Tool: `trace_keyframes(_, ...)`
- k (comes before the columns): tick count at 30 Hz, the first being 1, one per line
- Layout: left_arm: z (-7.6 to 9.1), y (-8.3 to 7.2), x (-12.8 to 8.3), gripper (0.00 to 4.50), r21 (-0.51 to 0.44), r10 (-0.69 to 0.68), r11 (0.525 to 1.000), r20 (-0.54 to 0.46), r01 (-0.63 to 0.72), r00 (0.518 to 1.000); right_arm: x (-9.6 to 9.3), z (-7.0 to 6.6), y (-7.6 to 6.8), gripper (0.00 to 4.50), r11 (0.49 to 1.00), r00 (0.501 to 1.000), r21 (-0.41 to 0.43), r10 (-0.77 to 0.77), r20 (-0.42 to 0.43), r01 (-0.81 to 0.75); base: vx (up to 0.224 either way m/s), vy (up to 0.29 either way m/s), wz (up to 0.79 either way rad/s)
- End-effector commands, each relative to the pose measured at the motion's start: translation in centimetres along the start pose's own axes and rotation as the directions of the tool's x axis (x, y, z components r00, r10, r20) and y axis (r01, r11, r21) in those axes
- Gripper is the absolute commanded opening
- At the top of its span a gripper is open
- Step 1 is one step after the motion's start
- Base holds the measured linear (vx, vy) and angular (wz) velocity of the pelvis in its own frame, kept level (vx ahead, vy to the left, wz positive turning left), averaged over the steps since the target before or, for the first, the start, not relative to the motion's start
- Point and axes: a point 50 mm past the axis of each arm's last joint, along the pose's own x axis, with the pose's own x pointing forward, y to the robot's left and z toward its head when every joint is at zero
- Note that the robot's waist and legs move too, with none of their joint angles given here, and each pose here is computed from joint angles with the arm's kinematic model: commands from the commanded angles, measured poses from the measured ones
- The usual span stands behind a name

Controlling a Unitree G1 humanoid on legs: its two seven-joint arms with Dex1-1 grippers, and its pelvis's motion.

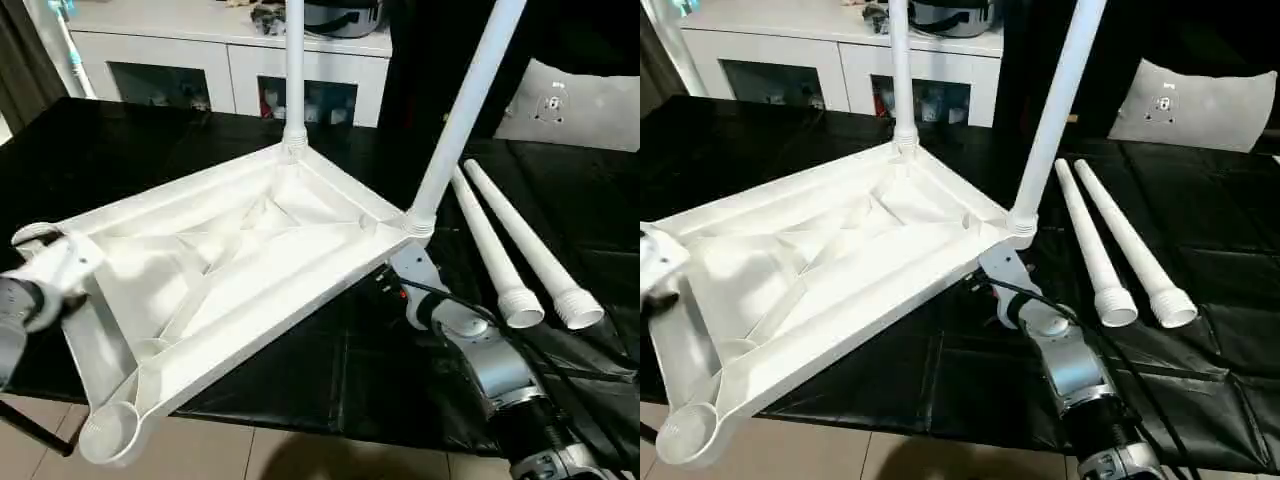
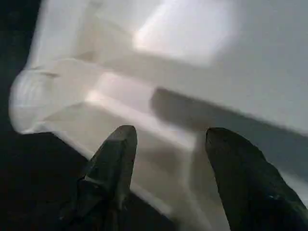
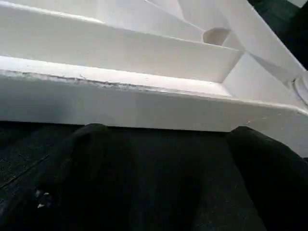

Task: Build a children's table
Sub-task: Rotate table base

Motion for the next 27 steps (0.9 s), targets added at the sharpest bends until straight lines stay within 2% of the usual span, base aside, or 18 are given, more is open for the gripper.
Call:
trace_keyframes(1, -0.1, -3.1, 0.7, 2.14, 0.008, -0.212, 0.977, -0.005, 0.212, 0.977, 0.6, 0.2, 0.1, 4.5, 1.0, 1.0, 0.008, 0.018, -0.002, -0.018, 0.0, 0.0, 0.0)
trace_keyframes(2, -0.1, -3.8, 0.6, 2.14, 0.015, -0.263, 0.965, -0.01, 0.263, 0.965, 0.7, 0.2, 0.1, 4.5, 1.0, 1.0, 0.011, 0.023, -0.004, -0.023, 0.0, 0.0, 0.0)
trace_keyframes(3, 0.2, -4.4, 0.4, 1.94, 0.023, -0.31, 0.95, -0.007, 0.31, 0.951, 0.9, 0.3, 0.2, 4.5, 1.0, 1.0, 0.01, 0.029, -0.007, -0.029, 0.0, 0.0, 0.0)
trace_keyframes(6, 0.7, -5.1, 0.0, 1.66, 0.029, -0.366, 0.93, 0.009, 0.365, 0.931, 1.2, 0.4, 0.3, 4.5, 0.999, 0.999, 0.009, 0.036, -0.008, -0.036, 0.0, 0.0, 0.0)
trace_keyframes(11, 2.3, -6.6, -1.4, 1.27, 0.079, -0.516, 0.856, 0.048, 0.512, 0.855, 2.1, 1.4, 0.7, 4.5, 0.999, 0.999, 0.008, 0.051, 0.015, -0.051, 0.0, 0.0, 0.0)
trace_keyframes(12, 2.9, -7.2, -2.2, 1.11, 0.1, -0.578, 0.815, 0.067, 0.571, 0.813, 2.4, 1.9, 0.9, 4.5, 0.998, 0.998, 0.005, 0.062, 0.03, -0.062, 0.0, 0.0, 0.0)
trace_keyframes(13, 3.2, -7.5, -2.6, 1.01, 0.111, -0.607, 0.794, 0.075, 0.598, 0.791, 2.6, 2.1, 1.0, 4.5, 0.998, 0.997, 0.003, 0.069, 0.038, -0.07, 0.0, 0.0, 0.0)
trace_keyframes(14, 3.2, -7.5, -2.6, 0.91, 0.111, -0.607, 0.794, 0.075, 0.598, 0.791, 2.6, 2.1, 1.0, 4.5, 0.998, 0.997, 0.003, 0.069, 0.038, -0.07, 0.0, 0.0, 0.0)
trace_keyframes(16, 4.4, -8.7, -3.7, 0.74, 0.136, -0.695, 0.719, 0.122, 0.682, 0.708, 3.0, 2.7, 1.4, 4.5, 0.995, 0.994, -0.004, 0.096, 0.056, -0.095, 0.0, 0.0, 0.0)
trace_keyframes(17, 4.4, -8.7, -3.7, 0.74, 0.136, -0.695, 0.719, 0.122, 0.682, 0.708, 3.0, 2.7, 1.4, 4.5, 0.995, 0.994, -0.004, 0.096, 0.056, -0.095, 0.0, 0.0, 0.0)
trace_keyframes(18, 4.7, -9.1, -4.0, 0.58, 0.15, -0.719, 0.695, 0.133, 0.703, 0.682, 3.1, 2.8, 1.6, 4.5, 0.995, 0.993, -0.009, 0.104, 0.06, -0.104, 0.0, 0.0, 0.0)
trace_keyframes(20, 4.9, -9.4, -4.2, 0.42, 0.157, -0.735, 0.679, 0.14, 0.718, 0.664, 3.1, 2.9, 1.7, 4.5, 0.994, 0.992, -0.013, 0.11, 0.063, -0.109, 0.0, 0.0, 0.0)
trace_keyframes(21, 5.3, -10.0, -4.6, 0.24, 0.175, -0.761, 0.649, 0.148, 0.74, 0.632, 3.1, 2.9, 1.8, 4.5, 0.993, 0.991, -0.017, 0.116, 0.066, -0.116, 0.0, 0.0, 0.0)
trace_keyframes(23, 5.9, -10.9, -5.0, 0.14, 0.188, -0.798, 0.602, 0.172, 0.776, 0.578, 3.2, 2.9, 1.8, 4.5, 0.993, 0.99, -0.021, 0.12, 0.068, -0.119, 0.0, 0.0, 0.0)
trace_keyframes(27, 6.7, -12.2, -5.5, 0.02, 0.214, -0.844, 0.533, 0.201, 0.819, 0.497, 3.1, 2.7, 1.8, 4.5, 0.992, 0.99, -0.026, 0.123, 0.067, -0.122, 0.0, 0.0, 0.0)
